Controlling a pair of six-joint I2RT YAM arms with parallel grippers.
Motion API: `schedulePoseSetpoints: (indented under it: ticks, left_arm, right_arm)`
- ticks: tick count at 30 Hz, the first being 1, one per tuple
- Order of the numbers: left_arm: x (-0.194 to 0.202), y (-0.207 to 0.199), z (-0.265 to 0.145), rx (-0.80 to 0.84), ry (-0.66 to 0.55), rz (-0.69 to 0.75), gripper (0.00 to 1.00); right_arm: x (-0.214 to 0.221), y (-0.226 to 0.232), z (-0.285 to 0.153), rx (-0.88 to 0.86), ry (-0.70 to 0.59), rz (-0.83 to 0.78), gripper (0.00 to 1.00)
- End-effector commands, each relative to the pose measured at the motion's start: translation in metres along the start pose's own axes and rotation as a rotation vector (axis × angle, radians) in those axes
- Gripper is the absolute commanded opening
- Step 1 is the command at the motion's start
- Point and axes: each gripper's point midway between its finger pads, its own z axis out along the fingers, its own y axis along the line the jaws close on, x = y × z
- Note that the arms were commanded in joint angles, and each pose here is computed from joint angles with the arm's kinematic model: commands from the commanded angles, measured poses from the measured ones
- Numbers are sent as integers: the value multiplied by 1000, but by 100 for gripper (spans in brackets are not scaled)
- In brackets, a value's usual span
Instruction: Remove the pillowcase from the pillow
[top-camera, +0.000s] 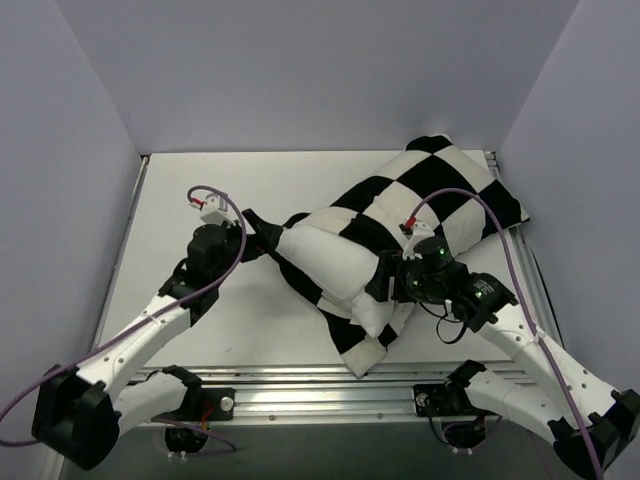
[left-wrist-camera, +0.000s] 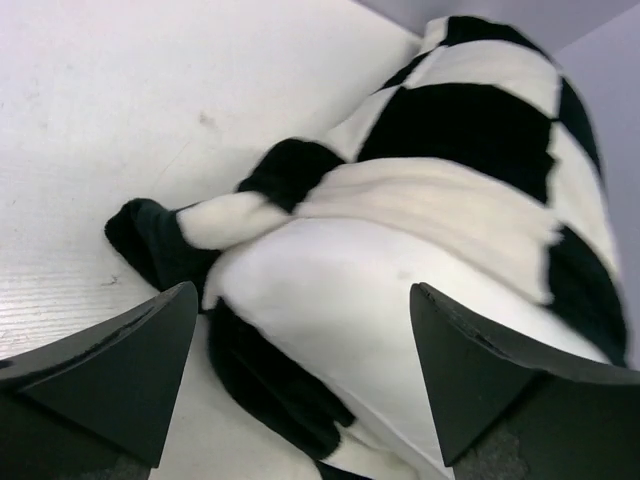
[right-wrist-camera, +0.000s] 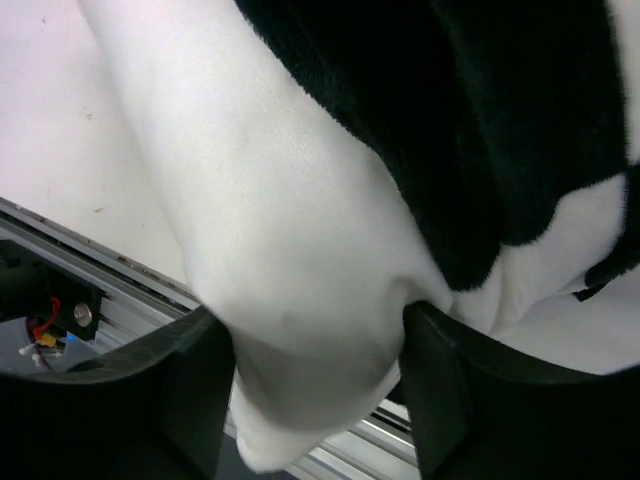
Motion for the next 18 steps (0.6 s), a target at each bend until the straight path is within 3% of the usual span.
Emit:
schedulePoseSetpoints:
  ticks: [1,5,8,11,18]
  left_arm:
    - [-15,-13,-30,3,26,37,94]
    - [1,-16,-48,17,142,66,94]
    - [24,-36,-52,111,243,26,94]
    - [52,-70,-54,218,295,-9,94]
    - [87,-158,-49,401,333,-60,94]
  right_arm:
    - [-38,22,-15,-56,-113,-74,62]
    - [-56,14,-30,13,-176,-76,82]
    - [-67,0,-40,98,-238,-54,87]
    - [-66,-17,-37,184,-245,-41,89]
    - [-60,-19,-12,174,-235,-36,89]
